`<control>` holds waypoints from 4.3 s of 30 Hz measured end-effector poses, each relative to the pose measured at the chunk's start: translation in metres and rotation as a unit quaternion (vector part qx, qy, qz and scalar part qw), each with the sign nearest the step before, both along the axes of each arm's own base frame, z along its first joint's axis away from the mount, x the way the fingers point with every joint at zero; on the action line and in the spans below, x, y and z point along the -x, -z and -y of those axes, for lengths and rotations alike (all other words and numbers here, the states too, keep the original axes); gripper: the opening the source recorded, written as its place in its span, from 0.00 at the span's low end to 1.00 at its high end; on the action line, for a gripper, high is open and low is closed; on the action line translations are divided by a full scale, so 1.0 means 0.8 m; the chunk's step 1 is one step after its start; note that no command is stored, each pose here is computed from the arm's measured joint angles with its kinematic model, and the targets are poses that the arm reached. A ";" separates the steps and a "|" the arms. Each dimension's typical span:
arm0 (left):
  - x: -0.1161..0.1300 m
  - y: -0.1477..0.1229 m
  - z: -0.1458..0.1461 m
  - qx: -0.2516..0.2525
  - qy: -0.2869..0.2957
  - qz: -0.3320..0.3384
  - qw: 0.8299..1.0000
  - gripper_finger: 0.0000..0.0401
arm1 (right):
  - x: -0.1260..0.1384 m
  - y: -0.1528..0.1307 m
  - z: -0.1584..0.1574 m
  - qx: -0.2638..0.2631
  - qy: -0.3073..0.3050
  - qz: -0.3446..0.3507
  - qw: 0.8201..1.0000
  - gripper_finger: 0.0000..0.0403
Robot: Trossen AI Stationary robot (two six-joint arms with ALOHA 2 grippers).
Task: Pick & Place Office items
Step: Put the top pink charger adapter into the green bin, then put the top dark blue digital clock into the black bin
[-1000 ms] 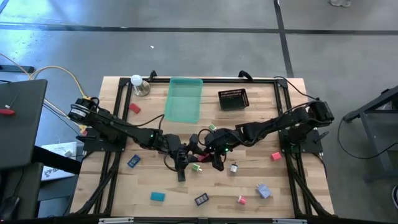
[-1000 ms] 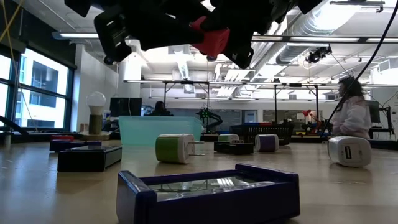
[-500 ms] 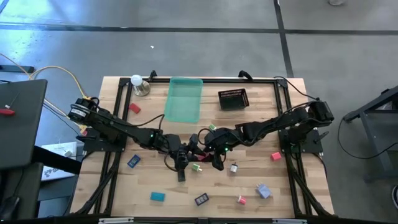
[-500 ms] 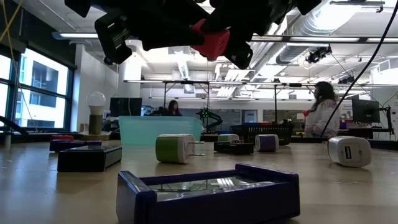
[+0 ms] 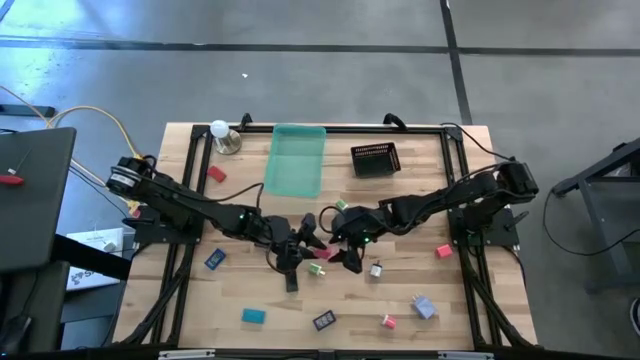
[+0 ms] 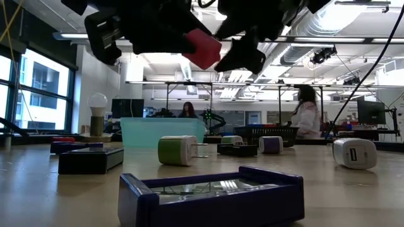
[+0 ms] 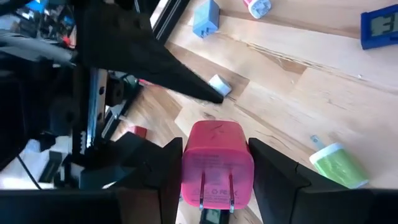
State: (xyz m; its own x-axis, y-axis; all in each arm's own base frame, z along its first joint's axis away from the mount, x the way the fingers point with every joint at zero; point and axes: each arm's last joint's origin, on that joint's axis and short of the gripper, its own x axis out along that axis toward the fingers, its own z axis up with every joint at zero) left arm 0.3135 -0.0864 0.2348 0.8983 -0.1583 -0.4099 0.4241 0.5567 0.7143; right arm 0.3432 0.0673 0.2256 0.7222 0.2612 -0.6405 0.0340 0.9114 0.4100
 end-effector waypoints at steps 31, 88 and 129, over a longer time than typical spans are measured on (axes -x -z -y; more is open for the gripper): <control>0.061 -0.066 -0.307 0.244 -0.463 -0.183 0.833 0.38 | 0.044 -0.003 -0.053 0.121 0.084 -0.051 0.988 0.66; 0.015 0.041 -0.457 0.198 -0.515 -0.390 0.737 0.44 | 0.034 -0.006 -0.037 0.151 0.064 -0.028 0.986 0.66; -0.036 -0.043 -0.198 0.267 -0.402 -0.492 0.725 0.44 | 0.038 -0.002 -0.037 0.138 0.058 -0.050 0.987 0.66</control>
